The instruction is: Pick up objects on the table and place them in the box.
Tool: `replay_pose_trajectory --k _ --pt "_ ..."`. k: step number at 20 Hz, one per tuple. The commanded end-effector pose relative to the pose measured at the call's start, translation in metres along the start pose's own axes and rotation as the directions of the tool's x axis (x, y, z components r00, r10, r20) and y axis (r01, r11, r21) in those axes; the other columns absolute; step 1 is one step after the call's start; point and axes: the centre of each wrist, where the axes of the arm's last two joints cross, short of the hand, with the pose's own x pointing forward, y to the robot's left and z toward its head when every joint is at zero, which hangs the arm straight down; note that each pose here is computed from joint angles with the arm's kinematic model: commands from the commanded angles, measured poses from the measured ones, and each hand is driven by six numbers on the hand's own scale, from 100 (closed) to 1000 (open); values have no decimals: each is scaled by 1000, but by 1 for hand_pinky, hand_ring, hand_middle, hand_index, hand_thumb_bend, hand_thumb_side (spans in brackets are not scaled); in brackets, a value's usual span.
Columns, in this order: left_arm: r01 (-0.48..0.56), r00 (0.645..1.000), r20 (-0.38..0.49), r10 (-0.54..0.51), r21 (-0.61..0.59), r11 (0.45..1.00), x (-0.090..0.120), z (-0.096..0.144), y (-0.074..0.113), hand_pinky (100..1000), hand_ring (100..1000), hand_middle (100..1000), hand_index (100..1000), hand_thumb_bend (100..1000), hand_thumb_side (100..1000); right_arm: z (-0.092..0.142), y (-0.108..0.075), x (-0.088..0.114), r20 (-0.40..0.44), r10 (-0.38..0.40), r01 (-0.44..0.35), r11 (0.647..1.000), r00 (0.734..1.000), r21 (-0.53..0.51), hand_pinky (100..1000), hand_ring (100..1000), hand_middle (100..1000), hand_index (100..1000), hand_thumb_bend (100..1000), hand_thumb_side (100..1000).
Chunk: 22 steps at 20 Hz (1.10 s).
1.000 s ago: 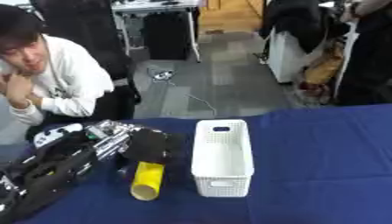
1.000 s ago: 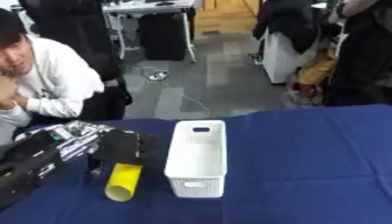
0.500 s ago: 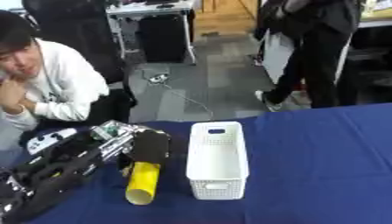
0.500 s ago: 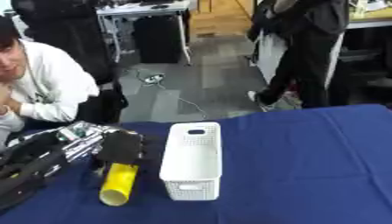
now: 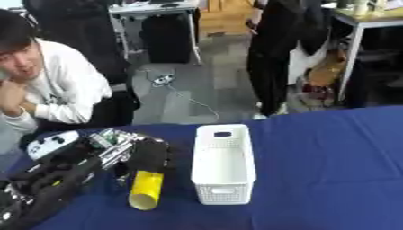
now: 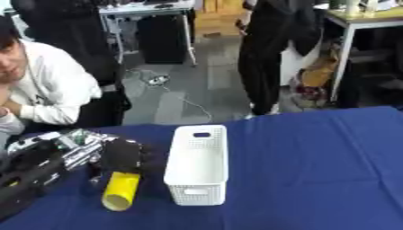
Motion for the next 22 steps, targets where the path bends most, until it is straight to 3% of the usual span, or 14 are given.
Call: replay_pose_trajectory --k 1,14,18,21,22 --pt "-208 967 198 162 237 949 -4 8 -4 1000 1000 1000 985 949 898 -7 0 4 29 -5 5 1000 1000 5 100 217 215 359 142 803" --pt "-248 962 176 206 268 931 4 2 -5 1000 1000 997 980 946 874 -7 2 4 33 -15 16 1000 999 -2 100 217 215 359 141 803" --pt "-257 960 176 216 264 930 6 1 -7 1000 999 958 951 940 858 -7 2 4 32 -16 17 1000 999 -2 100 217 215 359 141 803" --pt "-264 959 175 223 266 927 8 0 -8 993 865 837 865 902 806 -7 2 4 32 -17 17 1000 999 -3 100 217 215 359 141 803" --pt "-267 958 174 226 268 926 9 0 -8 938 821 790 823 868 787 -7 2 4 32 -17 17 1000 999 -3 100 217 215 359 140 803"
